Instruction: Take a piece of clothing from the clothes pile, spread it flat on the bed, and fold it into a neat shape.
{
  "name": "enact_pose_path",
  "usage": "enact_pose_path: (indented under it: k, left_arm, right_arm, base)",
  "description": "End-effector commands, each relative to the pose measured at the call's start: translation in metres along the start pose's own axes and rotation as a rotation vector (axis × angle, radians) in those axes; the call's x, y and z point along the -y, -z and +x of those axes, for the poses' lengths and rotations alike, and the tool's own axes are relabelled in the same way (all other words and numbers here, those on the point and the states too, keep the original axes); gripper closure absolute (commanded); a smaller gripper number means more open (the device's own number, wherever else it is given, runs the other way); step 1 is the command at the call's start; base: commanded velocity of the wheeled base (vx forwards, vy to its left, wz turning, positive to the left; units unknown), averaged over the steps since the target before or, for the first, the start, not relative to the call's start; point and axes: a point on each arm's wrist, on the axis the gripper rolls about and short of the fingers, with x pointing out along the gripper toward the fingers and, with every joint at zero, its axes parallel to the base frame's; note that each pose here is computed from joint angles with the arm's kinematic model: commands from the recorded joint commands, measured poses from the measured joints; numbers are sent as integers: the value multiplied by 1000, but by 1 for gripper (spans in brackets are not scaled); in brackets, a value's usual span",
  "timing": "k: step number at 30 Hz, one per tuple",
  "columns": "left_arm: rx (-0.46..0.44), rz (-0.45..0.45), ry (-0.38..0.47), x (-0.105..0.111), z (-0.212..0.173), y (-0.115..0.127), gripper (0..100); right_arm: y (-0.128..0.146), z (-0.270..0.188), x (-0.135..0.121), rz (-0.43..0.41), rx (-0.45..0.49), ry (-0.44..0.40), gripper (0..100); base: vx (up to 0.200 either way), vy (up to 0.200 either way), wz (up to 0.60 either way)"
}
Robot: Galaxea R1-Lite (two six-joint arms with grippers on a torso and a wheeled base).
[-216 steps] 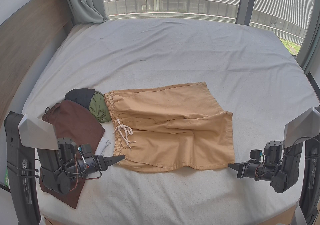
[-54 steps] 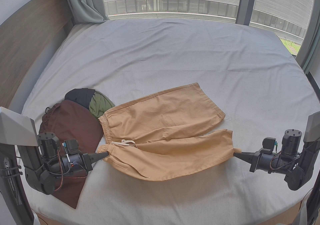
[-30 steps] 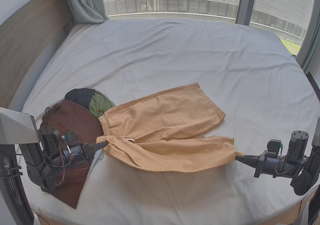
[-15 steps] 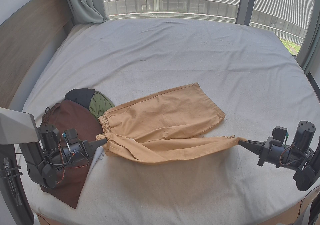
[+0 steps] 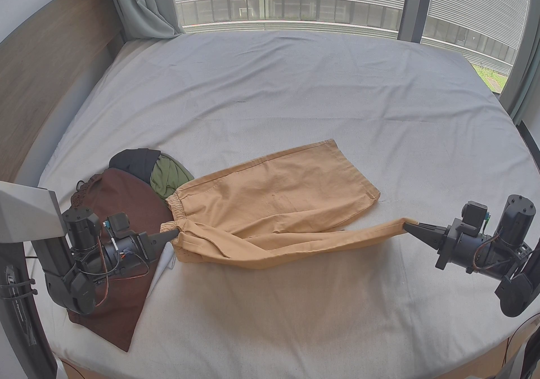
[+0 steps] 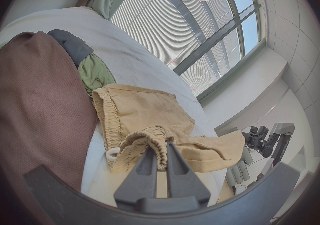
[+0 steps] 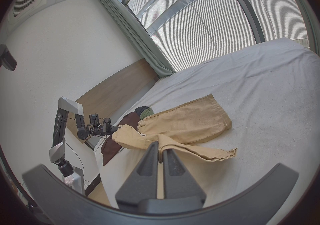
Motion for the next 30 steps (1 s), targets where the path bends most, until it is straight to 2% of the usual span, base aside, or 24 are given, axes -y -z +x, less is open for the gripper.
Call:
enact_pose_path:
  k: [1, 7, 13, 17, 24, 30]
  left_arm:
    - [14, 5, -9, -2, 1, -2, 100]
    - [30, 10, -23, -3, 1, -5, 100]
    - [38, 15, -23, -3, 2, -7, 100]
    - [42, 19, -21, -3, 3, -9, 100]
    - [55, 16, -31, -3, 3, -11, 100]
    - [86, -6, -42, -5, 7, -17, 100]
  right_arm:
    - [-8, 3, -1, -24, 30, -7, 100]
    - [-15, 14, -2, -43, 71, 9, 100]
    - [-27, 29, 1, -22, 126, 19, 100]
    - [-23, 38, 5, -12, 115, 27, 100]
    - [-22, 60, 20, -9, 123, 33, 100]
    - [-30, 75, 35, 30, 163, 34, 100]
  base:
    - [0, 0, 0]
    - [0, 0, 0]
    - [0, 0, 0]
    - [0, 0, 0]
    - [0, 0, 0]
    - [0, 0, 0]
